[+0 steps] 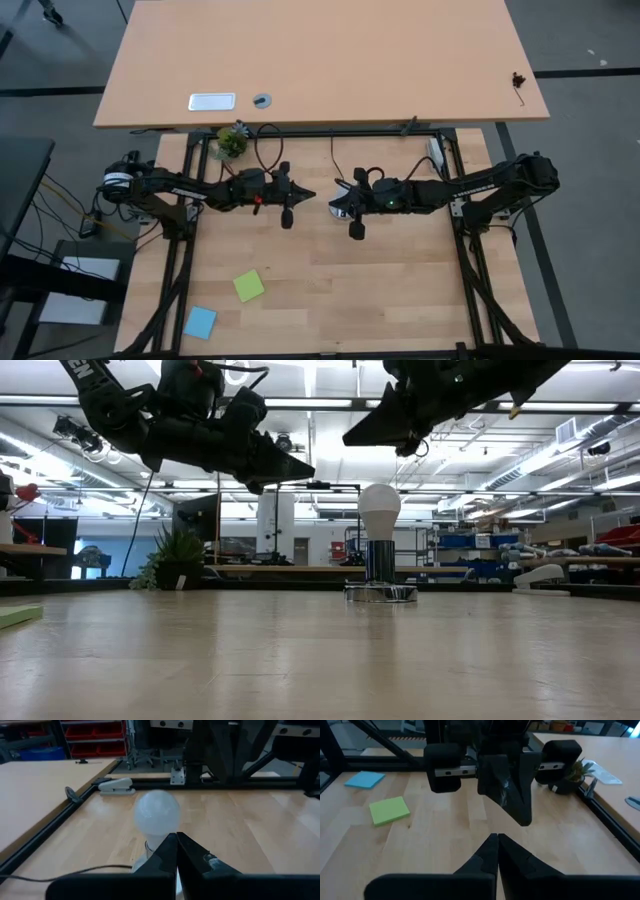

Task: Screw lightbulb
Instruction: Remove the lightbulb from the lamp

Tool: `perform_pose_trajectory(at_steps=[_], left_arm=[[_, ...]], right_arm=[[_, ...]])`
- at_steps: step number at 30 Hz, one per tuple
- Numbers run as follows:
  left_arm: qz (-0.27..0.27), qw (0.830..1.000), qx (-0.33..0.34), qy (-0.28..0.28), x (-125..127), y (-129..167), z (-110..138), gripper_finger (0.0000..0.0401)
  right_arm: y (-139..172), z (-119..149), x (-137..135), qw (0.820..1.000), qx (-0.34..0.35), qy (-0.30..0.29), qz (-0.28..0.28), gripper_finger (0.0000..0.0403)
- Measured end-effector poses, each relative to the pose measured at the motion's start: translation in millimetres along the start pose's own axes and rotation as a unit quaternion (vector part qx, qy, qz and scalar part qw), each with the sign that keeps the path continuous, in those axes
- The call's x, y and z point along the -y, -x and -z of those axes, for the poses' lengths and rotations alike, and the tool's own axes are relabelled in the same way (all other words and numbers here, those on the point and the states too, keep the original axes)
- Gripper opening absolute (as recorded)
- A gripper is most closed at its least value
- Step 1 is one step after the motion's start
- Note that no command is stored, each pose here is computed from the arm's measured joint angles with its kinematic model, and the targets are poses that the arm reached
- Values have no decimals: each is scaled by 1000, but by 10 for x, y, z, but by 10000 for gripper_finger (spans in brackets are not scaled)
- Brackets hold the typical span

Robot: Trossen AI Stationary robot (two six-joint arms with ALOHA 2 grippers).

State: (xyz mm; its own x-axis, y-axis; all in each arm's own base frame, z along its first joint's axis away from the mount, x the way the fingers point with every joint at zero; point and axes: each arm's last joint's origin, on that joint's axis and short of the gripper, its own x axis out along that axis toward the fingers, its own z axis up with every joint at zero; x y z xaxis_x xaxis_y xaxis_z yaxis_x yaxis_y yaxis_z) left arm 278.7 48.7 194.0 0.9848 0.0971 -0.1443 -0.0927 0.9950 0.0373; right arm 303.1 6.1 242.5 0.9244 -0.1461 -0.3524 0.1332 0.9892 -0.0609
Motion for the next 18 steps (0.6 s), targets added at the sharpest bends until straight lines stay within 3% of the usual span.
perform_pose_trajectory(at_steps=[6, 18], left_arm=[[1, 999, -36, 3, 2, 2, 69, 12], [1, 999, -45, 4, 2, 3, 87, 12]], right_arm=[[2, 67, 1, 999, -34, 6, 0, 10], [45, 143, 1, 997, -82, 0, 0, 8]])
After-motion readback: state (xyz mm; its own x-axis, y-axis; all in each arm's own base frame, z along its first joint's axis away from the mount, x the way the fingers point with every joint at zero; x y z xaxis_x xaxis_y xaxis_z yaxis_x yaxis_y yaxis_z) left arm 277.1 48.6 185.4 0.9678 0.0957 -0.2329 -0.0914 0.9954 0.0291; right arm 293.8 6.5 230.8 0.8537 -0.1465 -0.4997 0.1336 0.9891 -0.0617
